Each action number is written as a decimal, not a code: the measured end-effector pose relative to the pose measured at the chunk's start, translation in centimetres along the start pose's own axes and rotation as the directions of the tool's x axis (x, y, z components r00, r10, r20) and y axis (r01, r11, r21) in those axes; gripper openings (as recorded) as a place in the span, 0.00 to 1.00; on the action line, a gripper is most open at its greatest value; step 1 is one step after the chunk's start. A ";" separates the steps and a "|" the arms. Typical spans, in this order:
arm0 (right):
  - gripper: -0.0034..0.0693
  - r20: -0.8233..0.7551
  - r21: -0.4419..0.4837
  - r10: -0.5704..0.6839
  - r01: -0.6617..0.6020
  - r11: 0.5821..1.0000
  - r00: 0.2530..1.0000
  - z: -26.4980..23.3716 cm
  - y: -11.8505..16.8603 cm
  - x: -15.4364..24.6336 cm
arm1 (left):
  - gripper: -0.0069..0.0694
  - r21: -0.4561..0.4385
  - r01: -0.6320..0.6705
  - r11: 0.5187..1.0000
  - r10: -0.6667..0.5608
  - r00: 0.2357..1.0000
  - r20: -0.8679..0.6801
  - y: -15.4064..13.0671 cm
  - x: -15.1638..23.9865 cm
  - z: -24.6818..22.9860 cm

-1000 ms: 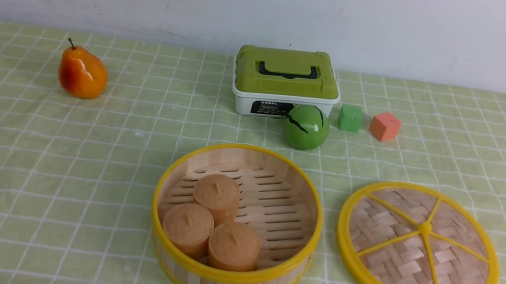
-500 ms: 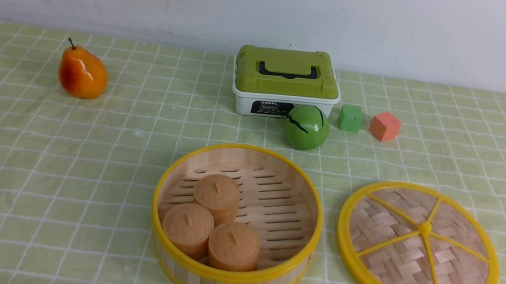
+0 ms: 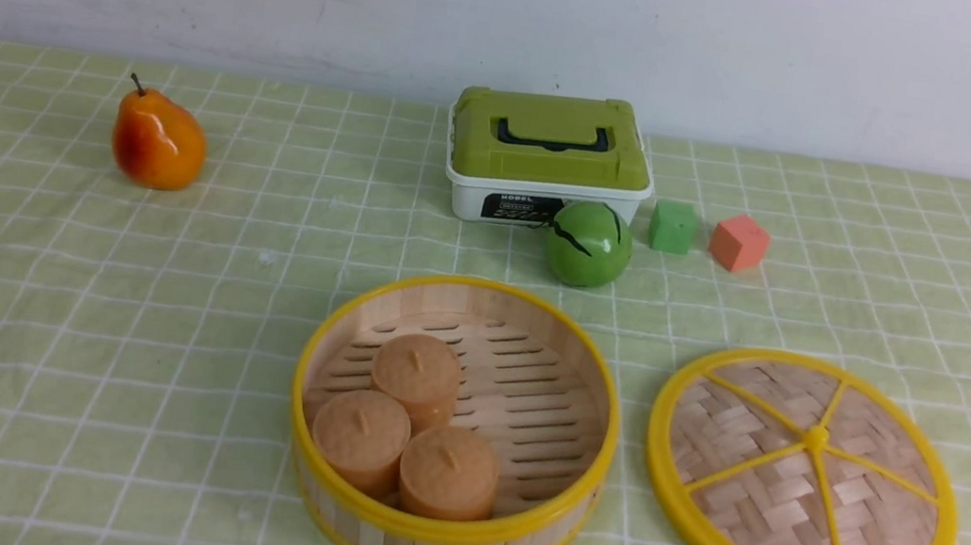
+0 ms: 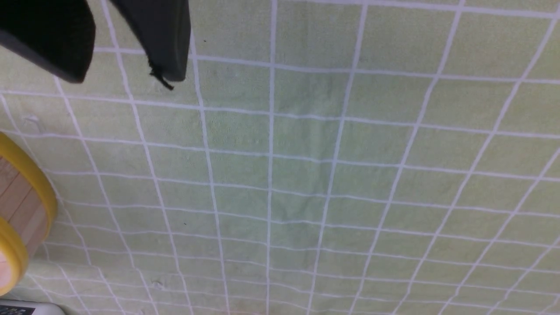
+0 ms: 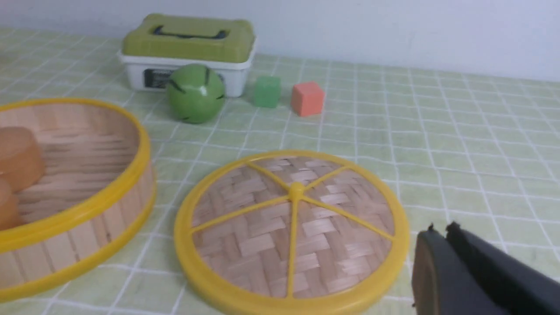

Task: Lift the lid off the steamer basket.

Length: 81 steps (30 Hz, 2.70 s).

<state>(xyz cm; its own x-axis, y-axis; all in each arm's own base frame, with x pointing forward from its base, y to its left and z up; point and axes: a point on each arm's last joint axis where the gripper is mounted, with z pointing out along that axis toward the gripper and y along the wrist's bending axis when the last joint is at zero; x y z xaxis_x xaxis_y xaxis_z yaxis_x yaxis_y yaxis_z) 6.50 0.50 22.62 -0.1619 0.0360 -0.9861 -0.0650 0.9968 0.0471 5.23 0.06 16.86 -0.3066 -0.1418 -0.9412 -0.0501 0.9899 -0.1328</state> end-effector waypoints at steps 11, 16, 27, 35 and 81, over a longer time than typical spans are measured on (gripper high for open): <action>0.08 -0.050 0.142 0.111 -0.103 0.984 0.993 -0.4 -1.0 4.9 | 0.40 0.000 0.000 1.000 0.000 1.000 0.000 0.0 0.0 0.0; 0.09 -0.114 0.152 0.121 -0.103 0.983 0.986 -0.5 -1.0 5.4 | 0.40 0.000 0.000 1.000 0.000 1.000 0.000 0.0 0.0 0.0; 0.11 -0.125 0.153 0.125 -0.105 0.983 0.984 -0.5 -1.0 5.4 | 0.40 0.000 0.000 1.000 0.000 1.000 0.000 0.0 0.0 0.0; 0.11 -0.126 0.153 0.127 -0.107 0.982 0.984 -0.5 -1.0 5.4 | 0.40 0.000 0.000 1.000 0.000 1.000 0.000 0.0 0.0 0.0; 0.20 -0.126 0.153 0.127 -0.107 0.982 0.984 -0.5 -1.0 5.4 | 0.40 0.000 0.000 1.000 0.000 1.000 0.000 0.0 0.0 0.0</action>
<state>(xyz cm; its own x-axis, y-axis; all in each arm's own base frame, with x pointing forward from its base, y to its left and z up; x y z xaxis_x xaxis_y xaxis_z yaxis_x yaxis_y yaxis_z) 5.20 -0.32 17.30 -0.2912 0.1529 -0.9443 0.1038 0.9864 0.1277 5.23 0.06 16.86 -0.3070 -0.1418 -0.9411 -0.0502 0.9899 -0.1328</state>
